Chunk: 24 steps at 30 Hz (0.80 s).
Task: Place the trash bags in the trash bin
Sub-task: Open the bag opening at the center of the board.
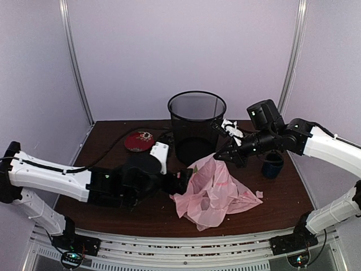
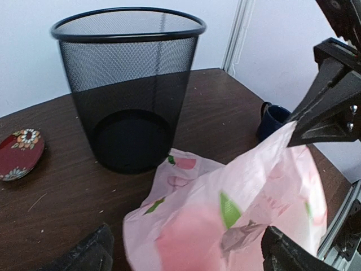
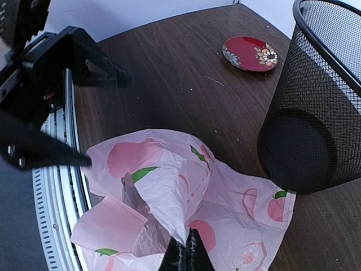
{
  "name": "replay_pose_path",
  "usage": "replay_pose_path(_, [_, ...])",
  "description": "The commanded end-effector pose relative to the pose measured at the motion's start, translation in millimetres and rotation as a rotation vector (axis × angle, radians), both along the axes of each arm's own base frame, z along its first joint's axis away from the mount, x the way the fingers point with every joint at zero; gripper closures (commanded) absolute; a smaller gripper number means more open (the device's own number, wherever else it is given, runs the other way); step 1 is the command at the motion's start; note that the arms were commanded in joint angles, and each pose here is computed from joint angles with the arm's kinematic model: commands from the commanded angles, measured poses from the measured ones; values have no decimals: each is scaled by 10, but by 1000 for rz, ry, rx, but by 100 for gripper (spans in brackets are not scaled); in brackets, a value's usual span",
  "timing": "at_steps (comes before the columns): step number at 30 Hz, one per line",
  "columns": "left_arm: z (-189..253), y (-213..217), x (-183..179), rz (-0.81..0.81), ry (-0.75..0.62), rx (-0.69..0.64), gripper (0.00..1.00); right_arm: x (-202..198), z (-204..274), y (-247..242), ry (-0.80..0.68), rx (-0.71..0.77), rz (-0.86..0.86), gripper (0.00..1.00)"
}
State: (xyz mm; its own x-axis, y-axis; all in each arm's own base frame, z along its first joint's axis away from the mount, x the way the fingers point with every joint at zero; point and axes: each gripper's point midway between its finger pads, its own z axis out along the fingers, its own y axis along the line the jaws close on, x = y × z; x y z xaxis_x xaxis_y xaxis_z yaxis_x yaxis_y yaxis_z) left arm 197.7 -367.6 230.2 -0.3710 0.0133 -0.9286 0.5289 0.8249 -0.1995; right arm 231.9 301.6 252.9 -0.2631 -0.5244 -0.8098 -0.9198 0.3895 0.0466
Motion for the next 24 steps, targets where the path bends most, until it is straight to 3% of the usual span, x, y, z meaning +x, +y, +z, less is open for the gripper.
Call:
replay_pose_path(1, [-89, -413, 87, 64, -8, 101, 6, 34, 122, 57, 2, 41, -7, 100])
replay_pose_path(10, [-317, -491, 233, 161, -23, 220, 7, -66, 173, 70, 14, 68, 28, 100])
replay_pose_path(18, [-551, 267, 571, 529, -54, 260, 18, -382, 184, 41, 52, 78, 161, 100])
replay_pose_path(21, [-561, 517, 591, 580, -75, 263, 24, -448, 163, -9, 51, 62, 178, 100])
replay_pose_path(24, [-614, 768, 629, 609, -66, 280, 37, -498, 169, -51, 49, 55, 189, 100])
